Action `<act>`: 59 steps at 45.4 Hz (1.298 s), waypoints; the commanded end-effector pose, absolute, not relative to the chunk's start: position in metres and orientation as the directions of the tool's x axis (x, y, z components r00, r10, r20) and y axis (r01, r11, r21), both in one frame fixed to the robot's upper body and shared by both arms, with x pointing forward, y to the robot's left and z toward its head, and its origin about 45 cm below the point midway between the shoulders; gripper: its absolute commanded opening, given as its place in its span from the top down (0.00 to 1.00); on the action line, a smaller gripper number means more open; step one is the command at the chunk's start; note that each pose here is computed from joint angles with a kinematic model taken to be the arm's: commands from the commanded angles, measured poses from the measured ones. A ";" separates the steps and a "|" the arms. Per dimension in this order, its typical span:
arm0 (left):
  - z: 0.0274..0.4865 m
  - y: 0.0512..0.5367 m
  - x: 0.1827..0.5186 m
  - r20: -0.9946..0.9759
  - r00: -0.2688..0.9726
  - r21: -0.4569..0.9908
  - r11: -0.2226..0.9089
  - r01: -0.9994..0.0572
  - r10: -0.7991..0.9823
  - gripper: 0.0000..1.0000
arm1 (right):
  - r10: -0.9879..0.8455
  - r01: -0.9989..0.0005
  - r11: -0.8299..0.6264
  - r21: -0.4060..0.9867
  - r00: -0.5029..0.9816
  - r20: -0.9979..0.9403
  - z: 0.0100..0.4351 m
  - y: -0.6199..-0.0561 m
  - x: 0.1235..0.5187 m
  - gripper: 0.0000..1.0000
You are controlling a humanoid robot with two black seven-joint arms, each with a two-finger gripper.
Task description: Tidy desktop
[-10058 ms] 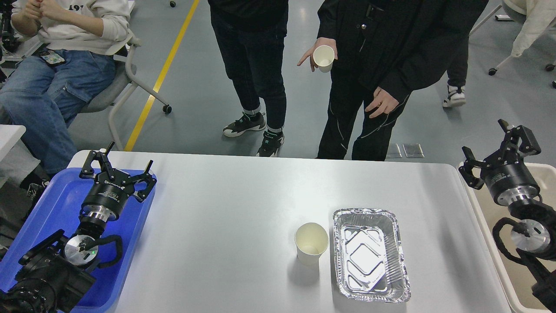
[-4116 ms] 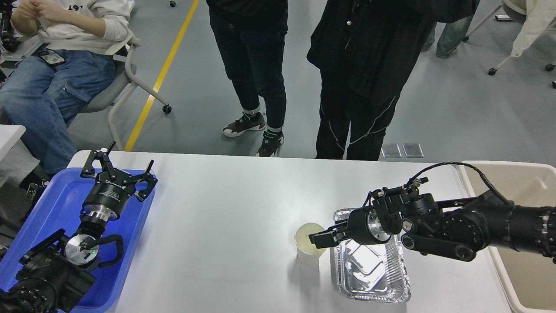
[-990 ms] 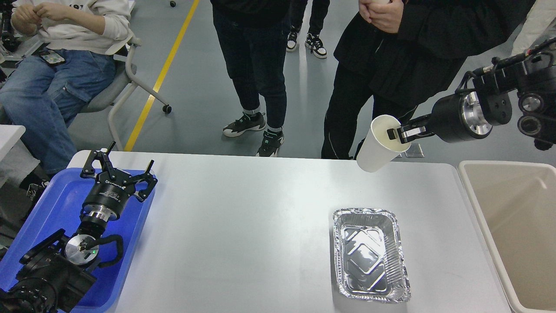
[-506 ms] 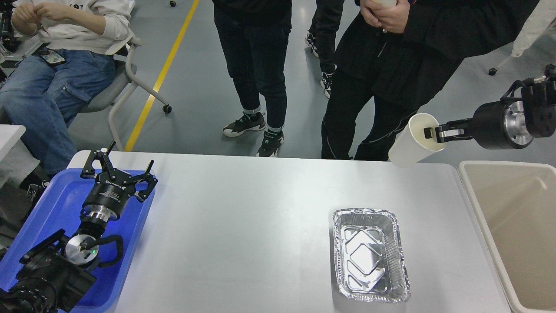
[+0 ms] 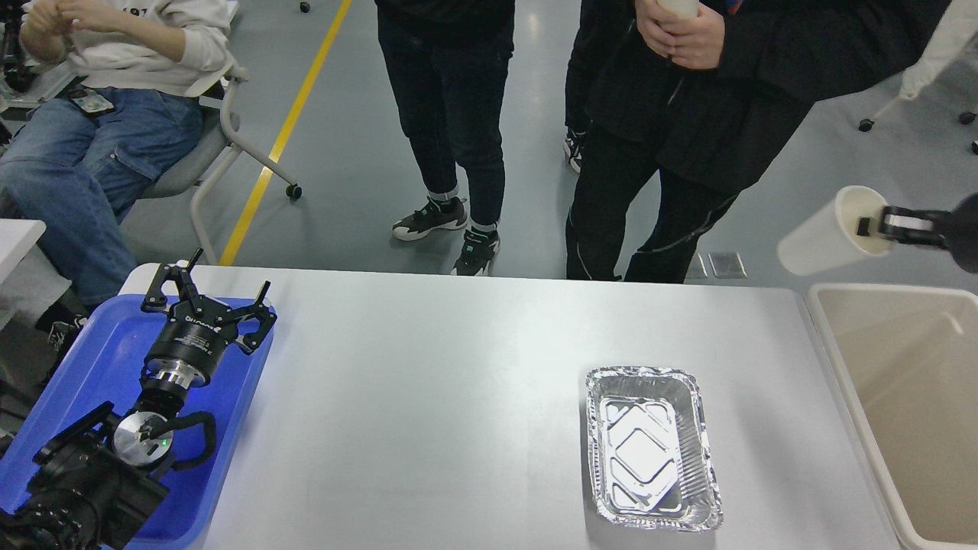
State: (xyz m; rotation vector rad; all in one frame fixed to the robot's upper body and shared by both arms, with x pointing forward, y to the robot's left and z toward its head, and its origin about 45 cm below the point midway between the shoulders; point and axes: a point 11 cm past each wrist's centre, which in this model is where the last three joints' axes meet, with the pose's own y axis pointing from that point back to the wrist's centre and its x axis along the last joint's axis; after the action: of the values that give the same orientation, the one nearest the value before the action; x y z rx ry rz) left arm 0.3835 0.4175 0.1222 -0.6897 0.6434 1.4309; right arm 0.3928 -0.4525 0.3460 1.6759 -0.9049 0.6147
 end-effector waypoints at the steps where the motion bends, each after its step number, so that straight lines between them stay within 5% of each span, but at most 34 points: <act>1: 0.122 0.418 0.383 -0.756 0.041 -0.039 0.017 -0.999 0.653 0.00 | -0.515 -0.855 0.012 0.518 0.439 0.736 0.344 -0.515 0.382 1.00; 33: 0.122 0.418 0.383 -0.755 0.041 -0.039 0.018 -0.999 0.654 0.00 | -0.878 -0.841 0.261 0.474 -0.003 0.479 0.274 -0.611 0.329 1.00; 59: 0.122 0.417 0.384 -0.756 0.043 -0.040 0.019 -0.999 0.653 0.00 | -0.874 -0.716 0.453 0.532 -0.240 0.422 0.162 -0.627 0.287 1.00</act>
State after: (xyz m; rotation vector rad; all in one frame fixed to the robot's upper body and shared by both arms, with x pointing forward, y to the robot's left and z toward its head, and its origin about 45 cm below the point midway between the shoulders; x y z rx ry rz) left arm 0.3831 0.4174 0.1216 -0.6892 0.6446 1.4314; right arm 0.3067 -0.6239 0.2119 1.4411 -1.9550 -0.2041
